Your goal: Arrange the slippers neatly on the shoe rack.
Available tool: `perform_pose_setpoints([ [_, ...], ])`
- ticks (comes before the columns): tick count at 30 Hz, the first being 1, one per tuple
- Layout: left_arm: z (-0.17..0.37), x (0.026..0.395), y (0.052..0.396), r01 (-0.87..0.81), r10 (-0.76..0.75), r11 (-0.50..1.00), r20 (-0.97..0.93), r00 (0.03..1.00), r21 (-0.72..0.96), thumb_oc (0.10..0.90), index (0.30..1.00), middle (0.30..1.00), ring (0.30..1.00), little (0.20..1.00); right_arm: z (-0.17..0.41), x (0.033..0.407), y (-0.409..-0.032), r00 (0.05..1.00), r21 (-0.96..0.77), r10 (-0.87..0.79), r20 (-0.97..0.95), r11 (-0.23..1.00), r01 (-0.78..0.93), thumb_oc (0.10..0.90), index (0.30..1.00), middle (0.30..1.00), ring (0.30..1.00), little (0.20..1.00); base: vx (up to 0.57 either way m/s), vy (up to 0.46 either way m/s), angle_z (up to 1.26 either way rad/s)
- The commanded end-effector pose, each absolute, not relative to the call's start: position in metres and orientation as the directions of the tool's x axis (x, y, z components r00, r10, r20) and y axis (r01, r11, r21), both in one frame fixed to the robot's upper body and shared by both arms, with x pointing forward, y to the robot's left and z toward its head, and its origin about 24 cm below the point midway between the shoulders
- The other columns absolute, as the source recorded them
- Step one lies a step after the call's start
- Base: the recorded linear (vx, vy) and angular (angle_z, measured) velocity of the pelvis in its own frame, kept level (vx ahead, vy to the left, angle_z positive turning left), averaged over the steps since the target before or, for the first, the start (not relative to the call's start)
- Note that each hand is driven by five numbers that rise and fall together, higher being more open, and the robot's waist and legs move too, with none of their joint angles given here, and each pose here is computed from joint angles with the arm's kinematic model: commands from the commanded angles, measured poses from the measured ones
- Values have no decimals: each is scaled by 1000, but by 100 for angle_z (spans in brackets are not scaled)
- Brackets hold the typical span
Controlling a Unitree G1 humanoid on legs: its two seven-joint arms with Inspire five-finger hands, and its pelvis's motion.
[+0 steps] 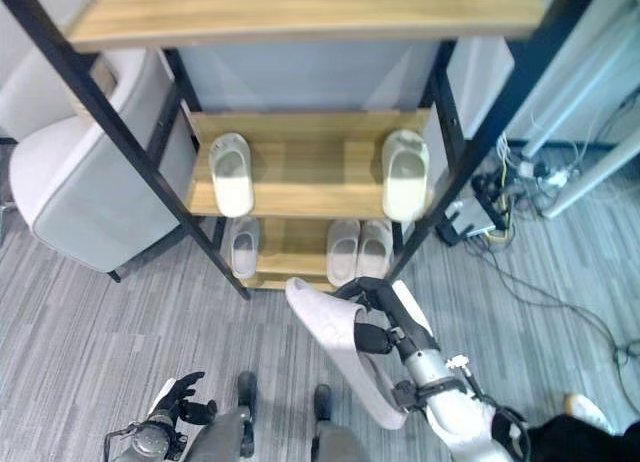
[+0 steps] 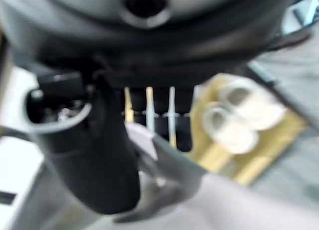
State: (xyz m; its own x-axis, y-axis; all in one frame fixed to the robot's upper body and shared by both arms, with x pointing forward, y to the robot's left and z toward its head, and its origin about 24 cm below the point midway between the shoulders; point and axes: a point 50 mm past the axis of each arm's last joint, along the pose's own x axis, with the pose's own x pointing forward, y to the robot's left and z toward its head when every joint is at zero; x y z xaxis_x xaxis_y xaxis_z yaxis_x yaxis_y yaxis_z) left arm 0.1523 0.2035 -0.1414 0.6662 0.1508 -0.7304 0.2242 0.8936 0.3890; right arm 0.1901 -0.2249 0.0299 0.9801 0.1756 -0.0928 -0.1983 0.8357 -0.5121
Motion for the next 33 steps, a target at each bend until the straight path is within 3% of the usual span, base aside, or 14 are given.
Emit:
perform_pose_setpoints([
  [1, -154, 114, 210, 324, 160, 853, -796, 583, 409, 800, 900, 900, 900, 900, 68, 198, -209, 957, -521, 261, 123, 838, -162, 400, 300, 300, 300, 300, 156, 199, -27],
  [13, -139, 145, 218, 299, 159, 837, -727, 668, 458, 800, 900, 900, 900, 900, 44, 203, -203, 968, -505, 249, 21, 838, -205, 400, 300, 300, 300, 300, 58, 140, -6],
  [30, -152, 121, 211, 333, 154, 848, -795, 587, 411, 800, 900, 900, 900, 900, 35, 197, -199, 969, -479, 248, -9, 849, -222, 400, 300, 300, 300, 300, 91, -34, 3],
  [31, -140, 134, 223, 32, 261, 927, -703, 662, 374, 800, 900, 900, 900, 900, -6, 174, -239, 989, -338, -62, -137, 941, 12, 400, 300, 300, 300, 300, -52, -34, 15],
  [33, -124, 158, 220, -11, 244, 934, -615, 750, 357, 800, 900, 900, 900, 900, -1, 189, -238, 993, -364, -57, -104, 931, 15, 400, 300, 300, 300, 300, -208, 10, 11],
])
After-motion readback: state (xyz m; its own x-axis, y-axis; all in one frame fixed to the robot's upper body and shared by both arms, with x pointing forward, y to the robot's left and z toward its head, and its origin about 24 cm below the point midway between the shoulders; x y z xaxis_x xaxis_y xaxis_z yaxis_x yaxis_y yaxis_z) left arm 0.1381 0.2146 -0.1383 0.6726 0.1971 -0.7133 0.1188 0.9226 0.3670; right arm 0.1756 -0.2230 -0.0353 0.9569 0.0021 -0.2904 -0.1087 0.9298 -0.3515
